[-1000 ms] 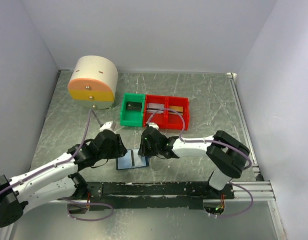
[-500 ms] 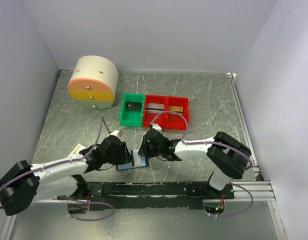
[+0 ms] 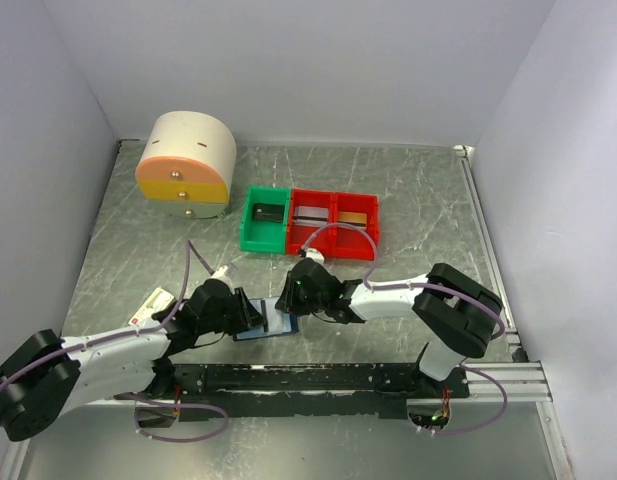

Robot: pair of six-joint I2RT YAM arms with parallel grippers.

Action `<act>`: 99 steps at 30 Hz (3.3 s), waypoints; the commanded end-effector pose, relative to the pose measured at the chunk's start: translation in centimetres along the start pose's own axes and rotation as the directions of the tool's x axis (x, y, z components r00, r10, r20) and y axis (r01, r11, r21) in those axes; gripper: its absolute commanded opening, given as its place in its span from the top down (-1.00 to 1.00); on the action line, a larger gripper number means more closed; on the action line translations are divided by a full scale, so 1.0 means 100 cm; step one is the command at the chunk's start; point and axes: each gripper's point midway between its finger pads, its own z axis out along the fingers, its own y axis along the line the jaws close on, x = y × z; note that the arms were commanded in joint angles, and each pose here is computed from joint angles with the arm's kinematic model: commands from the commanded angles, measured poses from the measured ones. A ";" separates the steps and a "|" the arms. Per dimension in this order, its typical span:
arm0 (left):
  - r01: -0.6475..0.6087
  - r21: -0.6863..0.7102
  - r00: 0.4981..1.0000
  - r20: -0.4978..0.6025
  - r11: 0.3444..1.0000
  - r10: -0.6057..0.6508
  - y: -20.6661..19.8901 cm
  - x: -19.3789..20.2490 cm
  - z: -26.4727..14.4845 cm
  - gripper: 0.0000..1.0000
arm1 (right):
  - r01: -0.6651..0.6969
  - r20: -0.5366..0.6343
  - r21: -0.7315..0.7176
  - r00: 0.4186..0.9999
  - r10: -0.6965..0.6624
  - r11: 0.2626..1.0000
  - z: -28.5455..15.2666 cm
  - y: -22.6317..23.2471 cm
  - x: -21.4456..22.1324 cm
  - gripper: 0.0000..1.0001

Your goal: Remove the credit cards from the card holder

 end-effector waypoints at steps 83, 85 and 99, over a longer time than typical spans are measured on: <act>0.103 0.087 0.995 0.002 0.991 -0.103 -0.011 -0.020 -0.012 0.66 | 0.042 -0.180 0.081 0.983 -0.027 0.996 0.009 -0.032 0.049 0.56; 0.093 0.118 0.996 0.001 0.989 -0.093 -0.019 -0.023 -0.013 0.56 | 0.023 -0.179 0.086 0.984 -0.007 0.996 0.006 -0.038 0.054 0.59; 0.130 0.146 0.991 0.023 0.981 -0.135 -0.028 -0.031 -0.013 0.85 | -0.003 -0.163 0.082 0.986 0.016 0.997 -0.002 -0.045 0.058 0.62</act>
